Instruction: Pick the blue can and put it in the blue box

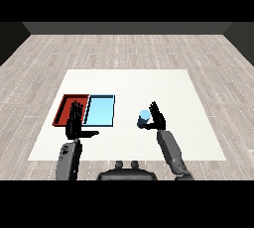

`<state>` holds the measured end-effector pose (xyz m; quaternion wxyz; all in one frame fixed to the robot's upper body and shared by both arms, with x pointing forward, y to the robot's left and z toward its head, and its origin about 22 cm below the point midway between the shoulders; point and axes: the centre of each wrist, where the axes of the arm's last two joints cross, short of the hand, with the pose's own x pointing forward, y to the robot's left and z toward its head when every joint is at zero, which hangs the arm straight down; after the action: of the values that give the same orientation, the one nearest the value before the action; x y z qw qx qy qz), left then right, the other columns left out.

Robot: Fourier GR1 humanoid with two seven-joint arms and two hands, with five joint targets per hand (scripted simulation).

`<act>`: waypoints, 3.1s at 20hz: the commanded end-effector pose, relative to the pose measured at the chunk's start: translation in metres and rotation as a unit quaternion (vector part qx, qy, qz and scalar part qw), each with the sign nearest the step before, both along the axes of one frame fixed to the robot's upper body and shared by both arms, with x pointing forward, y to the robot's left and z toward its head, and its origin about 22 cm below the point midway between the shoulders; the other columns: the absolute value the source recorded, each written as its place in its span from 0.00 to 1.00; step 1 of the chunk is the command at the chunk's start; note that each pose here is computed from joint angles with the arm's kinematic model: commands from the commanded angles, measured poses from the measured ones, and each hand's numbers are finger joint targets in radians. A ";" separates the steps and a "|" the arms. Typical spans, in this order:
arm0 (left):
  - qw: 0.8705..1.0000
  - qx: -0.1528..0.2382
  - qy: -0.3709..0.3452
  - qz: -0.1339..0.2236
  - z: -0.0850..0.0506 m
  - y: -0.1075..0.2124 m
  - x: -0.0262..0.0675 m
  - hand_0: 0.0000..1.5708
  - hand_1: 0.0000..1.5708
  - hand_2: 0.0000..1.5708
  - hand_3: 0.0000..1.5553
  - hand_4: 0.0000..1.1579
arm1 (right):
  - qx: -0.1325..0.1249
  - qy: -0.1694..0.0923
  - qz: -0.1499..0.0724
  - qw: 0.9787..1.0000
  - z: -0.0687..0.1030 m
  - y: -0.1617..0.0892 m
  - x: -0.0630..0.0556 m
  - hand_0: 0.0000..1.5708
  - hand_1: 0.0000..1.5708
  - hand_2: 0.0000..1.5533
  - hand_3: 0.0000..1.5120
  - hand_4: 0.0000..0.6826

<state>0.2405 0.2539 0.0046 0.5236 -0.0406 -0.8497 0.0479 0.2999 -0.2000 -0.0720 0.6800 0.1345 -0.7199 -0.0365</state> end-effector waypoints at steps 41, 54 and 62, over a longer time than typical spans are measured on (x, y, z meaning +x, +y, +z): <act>1.000 -0.002 0.004 -0.006 0.011 0.004 -0.0203 0.00 0.00 0.00 0.00 0.00 | -0.082 0.005 -0.020 0.996 0.018 0.031 0.031 0.98 0.98 0.95 0.94 0.97; 0.997 0.024 0.047 -0.059 -0.021 -0.063 0.0117 0.00 0.00 0.00 0.00 0.00 | -0.077 -0.099 0.001 0.992 0.082 0.059 0.038 0.94 0.94 0.93 0.93 0.95; 0.991 0.029 0.083 -0.097 -0.011 -0.077 0.0285 0.00 0.00 0.00 0.00 0.00 | -0.076 -0.132 0.014 0.988 0.098 0.065 0.032 0.91 0.91 0.93 0.94 0.97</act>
<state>0.2636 0.1872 -0.0088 0.5837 -0.0958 -0.8062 -0.0154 0.3331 -0.1418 0.0163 0.5957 0.0922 -0.7967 0.0448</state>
